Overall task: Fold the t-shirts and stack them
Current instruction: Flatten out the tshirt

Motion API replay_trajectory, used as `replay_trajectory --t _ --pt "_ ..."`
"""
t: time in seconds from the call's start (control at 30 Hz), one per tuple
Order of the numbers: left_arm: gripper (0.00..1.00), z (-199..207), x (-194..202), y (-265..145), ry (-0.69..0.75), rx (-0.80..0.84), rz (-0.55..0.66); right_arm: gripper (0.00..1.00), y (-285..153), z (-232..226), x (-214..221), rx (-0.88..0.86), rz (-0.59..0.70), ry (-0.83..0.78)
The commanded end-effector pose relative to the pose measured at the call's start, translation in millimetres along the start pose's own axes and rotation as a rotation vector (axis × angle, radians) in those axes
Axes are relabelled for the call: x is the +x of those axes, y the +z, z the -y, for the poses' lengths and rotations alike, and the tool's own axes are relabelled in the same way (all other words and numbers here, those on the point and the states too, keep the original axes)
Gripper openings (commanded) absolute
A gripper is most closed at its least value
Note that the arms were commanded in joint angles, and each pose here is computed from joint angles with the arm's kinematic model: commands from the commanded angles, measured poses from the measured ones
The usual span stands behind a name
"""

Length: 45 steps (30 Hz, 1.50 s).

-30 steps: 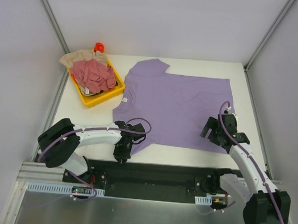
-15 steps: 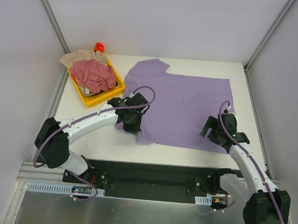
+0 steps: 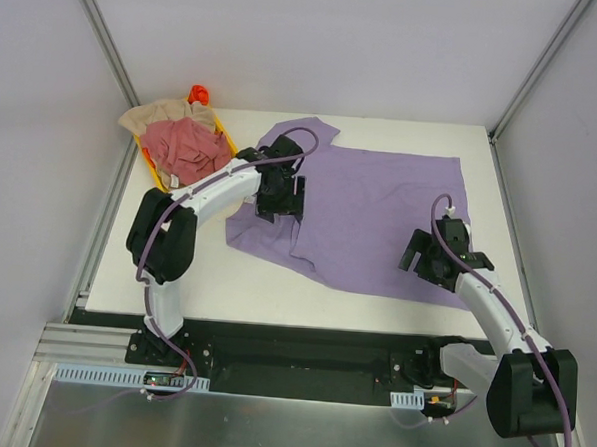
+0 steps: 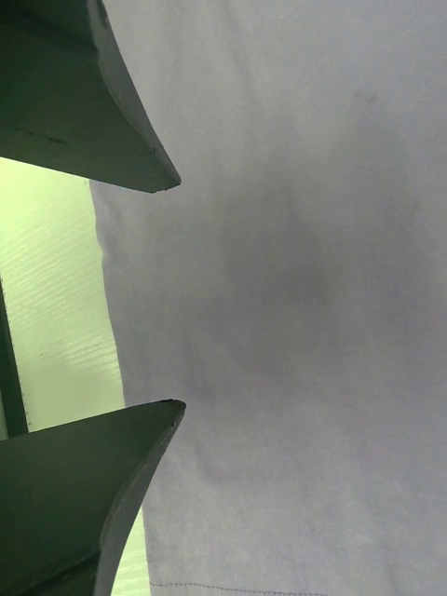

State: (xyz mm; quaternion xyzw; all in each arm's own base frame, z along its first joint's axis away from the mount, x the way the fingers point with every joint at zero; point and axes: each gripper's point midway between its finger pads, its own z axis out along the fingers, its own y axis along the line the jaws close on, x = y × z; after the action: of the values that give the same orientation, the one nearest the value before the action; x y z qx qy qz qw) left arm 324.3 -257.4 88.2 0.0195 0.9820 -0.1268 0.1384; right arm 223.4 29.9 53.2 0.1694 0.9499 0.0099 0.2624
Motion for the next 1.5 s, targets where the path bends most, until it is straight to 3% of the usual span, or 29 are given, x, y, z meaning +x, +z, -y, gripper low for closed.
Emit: replay_trajectory --t 0.0,0.2,0.97,1.33,1.4,1.47 --pt "0.72 10 -2 -30 0.019 0.09 0.02 0.96 -7 -1 -16 0.008 0.056 -0.019" --pt "0.74 18 25 -19 -0.026 0.184 -0.055 0.96 -8 2 -15 0.003 0.079 -0.024" --pt "0.45 18 8 51 -0.034 0.119 -0.114 0.96 -8 11 -14 0.038 0.09 -0.049" --pt "0.15 25 6 50 -0.037 0.151 -0.124 0.96 -6 9 -13 0.036 0.079 -0.049" --pt "0.0 26 7 46 -0.04 0.159 -0.123 0.96 -6 10 -14 0.037 0.081 -0.048" --pt "0.0 27 10 42 -0.048 0.166 -0.126 0.96 -7 10 -14 0.036 0.082 -0.049"
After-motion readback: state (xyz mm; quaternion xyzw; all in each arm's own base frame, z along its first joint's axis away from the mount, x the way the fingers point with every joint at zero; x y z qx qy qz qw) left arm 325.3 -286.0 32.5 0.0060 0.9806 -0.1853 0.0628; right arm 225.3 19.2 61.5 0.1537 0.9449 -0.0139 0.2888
